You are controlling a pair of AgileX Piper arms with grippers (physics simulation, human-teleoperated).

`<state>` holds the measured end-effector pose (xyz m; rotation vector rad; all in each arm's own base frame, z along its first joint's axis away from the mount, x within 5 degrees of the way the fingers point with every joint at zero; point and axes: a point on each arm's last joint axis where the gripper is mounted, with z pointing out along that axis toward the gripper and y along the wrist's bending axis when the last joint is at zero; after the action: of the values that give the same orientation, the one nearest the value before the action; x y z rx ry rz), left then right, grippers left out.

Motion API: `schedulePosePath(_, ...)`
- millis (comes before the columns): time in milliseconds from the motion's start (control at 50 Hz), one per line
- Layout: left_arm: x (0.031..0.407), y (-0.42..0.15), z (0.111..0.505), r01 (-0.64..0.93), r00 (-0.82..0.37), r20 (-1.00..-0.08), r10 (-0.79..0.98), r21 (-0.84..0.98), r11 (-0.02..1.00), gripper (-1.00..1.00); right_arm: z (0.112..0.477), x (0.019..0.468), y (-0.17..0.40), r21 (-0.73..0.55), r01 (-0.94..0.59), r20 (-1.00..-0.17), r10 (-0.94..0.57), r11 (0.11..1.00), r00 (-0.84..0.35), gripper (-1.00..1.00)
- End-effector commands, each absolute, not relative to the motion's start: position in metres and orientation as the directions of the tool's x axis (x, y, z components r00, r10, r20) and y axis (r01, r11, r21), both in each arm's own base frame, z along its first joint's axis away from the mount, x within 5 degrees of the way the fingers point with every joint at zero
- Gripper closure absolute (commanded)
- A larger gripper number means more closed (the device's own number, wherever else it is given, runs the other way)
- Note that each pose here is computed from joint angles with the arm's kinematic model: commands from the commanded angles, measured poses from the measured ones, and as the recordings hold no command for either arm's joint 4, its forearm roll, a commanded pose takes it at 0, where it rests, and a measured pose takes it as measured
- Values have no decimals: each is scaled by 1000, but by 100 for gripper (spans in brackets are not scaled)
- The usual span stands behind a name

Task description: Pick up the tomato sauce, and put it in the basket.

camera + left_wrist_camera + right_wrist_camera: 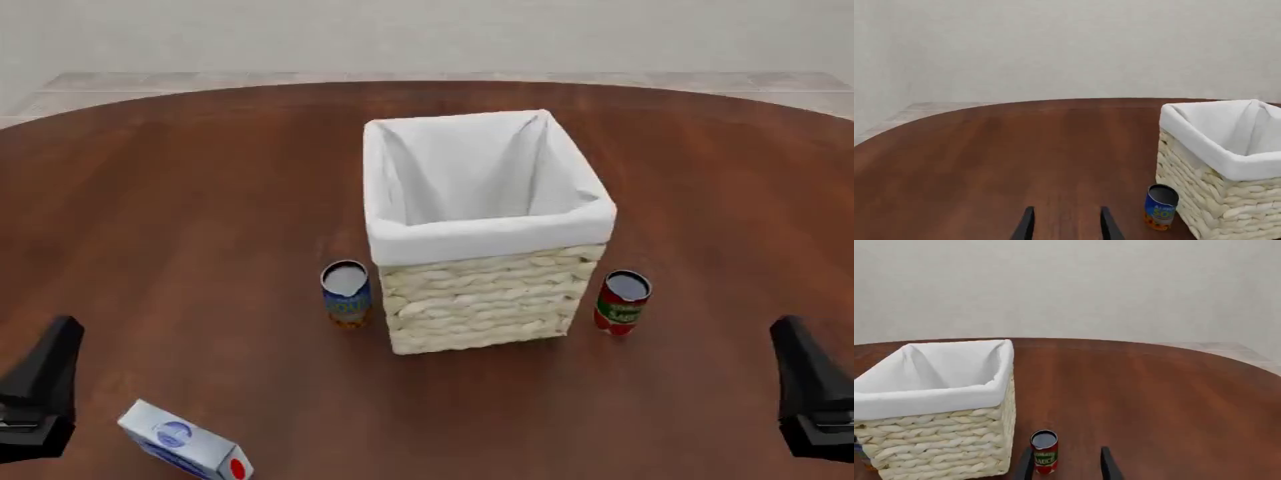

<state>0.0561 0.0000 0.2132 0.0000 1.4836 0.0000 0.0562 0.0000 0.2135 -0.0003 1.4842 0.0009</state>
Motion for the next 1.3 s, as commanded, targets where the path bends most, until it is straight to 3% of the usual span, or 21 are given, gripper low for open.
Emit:
schedulePosePath(20, 56, 0, 213, 0, 87, -996, 0, 0, 1000, -100, 214, 56, 0, 3, -5, -996, 3, 1000, 84, -100)
schedulePosePath(720, 56, 0, 213, 0, 87, -996, 0, 0, 1000, -100, 226, 78, 7, -9, -93, -1000, -8, 996, 5, -100)
schedulePosePath(1300, 56, 0, 213, 0, 87, -996, 0, 0, 1000, -100, 221, 118, 11, -70, -105, -972, -91, 992, -215, -100)
